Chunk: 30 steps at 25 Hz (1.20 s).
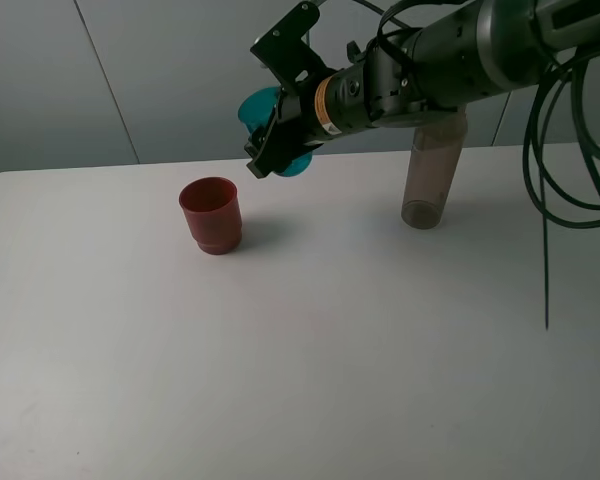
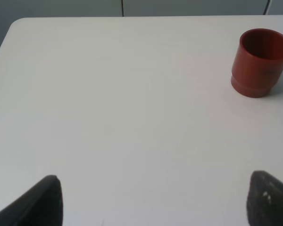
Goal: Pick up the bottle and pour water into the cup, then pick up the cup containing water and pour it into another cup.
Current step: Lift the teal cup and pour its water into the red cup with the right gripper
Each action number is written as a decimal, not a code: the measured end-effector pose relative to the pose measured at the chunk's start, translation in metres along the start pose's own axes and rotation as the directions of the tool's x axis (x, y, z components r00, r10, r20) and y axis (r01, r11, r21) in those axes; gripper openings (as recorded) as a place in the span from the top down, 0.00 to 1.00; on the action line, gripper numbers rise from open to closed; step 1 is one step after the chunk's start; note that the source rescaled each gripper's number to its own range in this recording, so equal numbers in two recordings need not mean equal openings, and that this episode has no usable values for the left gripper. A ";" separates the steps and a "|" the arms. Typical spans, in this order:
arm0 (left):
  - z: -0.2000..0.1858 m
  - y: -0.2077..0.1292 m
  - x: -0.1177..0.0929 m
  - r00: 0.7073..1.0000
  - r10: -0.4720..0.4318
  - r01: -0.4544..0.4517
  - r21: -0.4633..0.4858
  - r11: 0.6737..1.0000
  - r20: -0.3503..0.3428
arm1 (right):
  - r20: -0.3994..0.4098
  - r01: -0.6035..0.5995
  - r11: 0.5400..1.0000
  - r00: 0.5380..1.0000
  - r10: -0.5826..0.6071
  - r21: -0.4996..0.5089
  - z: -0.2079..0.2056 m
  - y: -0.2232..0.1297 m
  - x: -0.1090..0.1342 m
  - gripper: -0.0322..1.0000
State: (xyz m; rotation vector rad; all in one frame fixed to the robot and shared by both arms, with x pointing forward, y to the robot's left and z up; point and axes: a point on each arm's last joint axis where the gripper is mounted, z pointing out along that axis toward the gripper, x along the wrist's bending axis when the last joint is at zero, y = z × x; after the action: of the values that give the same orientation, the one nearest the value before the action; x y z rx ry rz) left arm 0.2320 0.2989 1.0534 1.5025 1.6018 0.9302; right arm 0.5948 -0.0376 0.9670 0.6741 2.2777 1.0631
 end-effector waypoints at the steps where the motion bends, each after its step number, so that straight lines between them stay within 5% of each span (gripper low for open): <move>1: 0.000 0.000 0.000 1.000 0.000 0.000 0.000 1.000 0.000 | 0.007 -0.001 1.000 1.000 0.001 0.002 0.001 0.001 0.001 0.86; 16: 0.000 0.000 0.000 1.000 0.000 0.000 0.000 1.000 0.000 | 0.126 0.049 0.997 0.990 -0.056 0.062 0.024 0.013 0.002 0.86; 30: 0.000 0.000 0.000 1.000 0.001 -0.001 0.000 1.000 -0.002 | 0.144 0.201 0.975 0.966 -0.214 0.099 0.042 0.020 0.029 0.86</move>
State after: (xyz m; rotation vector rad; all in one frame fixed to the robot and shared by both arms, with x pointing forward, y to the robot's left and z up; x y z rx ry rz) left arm 0.2320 0.2990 1.0534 1.5029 1.6024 0.9321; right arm 0.6053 0.0141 0.9523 0.5168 2.2113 0.7937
